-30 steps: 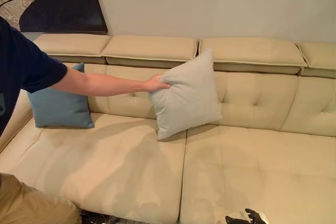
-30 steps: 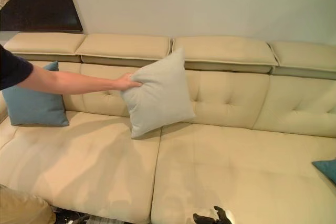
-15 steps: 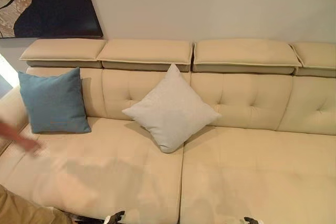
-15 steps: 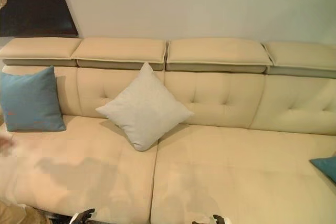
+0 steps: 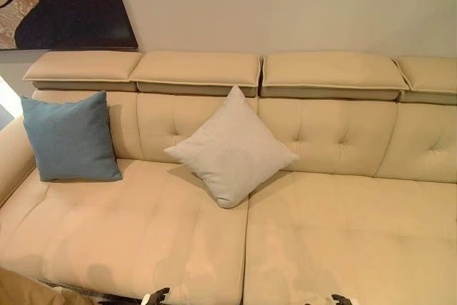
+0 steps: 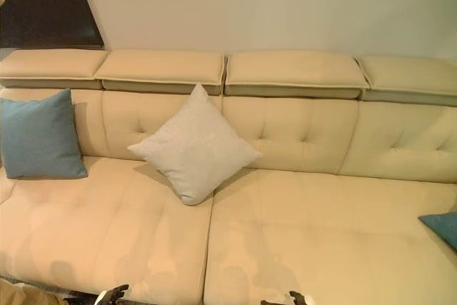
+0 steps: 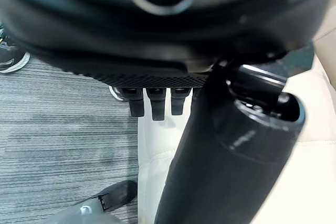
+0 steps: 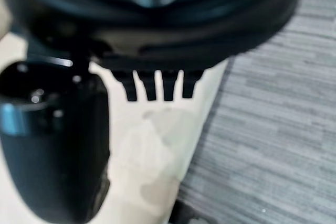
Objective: Pick up all the scattered cushions and arrange them neatly on the sofa.
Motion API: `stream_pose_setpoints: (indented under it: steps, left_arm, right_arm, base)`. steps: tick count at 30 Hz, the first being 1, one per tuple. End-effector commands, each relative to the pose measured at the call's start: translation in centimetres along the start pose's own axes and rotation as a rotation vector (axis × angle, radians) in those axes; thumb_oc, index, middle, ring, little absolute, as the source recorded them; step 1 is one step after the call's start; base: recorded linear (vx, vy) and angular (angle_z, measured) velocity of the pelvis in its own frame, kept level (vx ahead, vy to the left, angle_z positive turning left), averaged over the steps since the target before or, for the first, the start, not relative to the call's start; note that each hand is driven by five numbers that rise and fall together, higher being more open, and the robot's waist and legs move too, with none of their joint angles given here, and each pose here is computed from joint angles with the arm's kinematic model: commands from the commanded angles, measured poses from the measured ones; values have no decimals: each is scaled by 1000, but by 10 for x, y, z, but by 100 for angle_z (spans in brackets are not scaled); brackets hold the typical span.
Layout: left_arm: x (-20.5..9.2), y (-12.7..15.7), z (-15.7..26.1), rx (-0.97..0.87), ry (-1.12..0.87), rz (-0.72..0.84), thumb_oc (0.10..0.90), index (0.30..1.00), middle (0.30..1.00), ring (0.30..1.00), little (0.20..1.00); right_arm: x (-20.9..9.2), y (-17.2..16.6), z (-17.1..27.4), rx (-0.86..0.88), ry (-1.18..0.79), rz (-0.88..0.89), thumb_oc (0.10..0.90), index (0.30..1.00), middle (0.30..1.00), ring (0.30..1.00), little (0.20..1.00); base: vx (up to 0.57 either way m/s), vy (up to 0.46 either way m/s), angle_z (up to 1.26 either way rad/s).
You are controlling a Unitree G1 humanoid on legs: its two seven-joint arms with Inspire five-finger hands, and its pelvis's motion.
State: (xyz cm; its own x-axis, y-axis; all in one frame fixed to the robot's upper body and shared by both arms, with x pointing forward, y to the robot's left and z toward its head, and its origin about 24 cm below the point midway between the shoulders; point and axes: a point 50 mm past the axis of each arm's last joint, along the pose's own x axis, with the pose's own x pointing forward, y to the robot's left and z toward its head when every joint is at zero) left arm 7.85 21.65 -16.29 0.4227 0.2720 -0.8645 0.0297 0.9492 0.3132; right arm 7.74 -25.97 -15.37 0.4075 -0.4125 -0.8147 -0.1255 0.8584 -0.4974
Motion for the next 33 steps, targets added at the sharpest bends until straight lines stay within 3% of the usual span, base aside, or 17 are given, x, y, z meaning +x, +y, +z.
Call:
stream_pose_setpoints:
  steps: [1,20,33]
  left_arm:
    - [7,16,22,29,-66,45,800,900,900,900,900]
    - [10,15,44,1,-121,44,800,900,900,900,900]
    - [9,22,97,-83,-310,75,800,900,900,900,900]
  right_arm:
    - [6,-5,21,-10,-45,-20,800,900,900,900,900]
    - [10,-16,41,1,-99,-61,800,900,900,900,900]
    - [9,-11,39,4,-80,-62,800,900,900,900,900]
  base:
    - [15,-27,4]
    - [1,-32,11]
    - [94,122,-6]
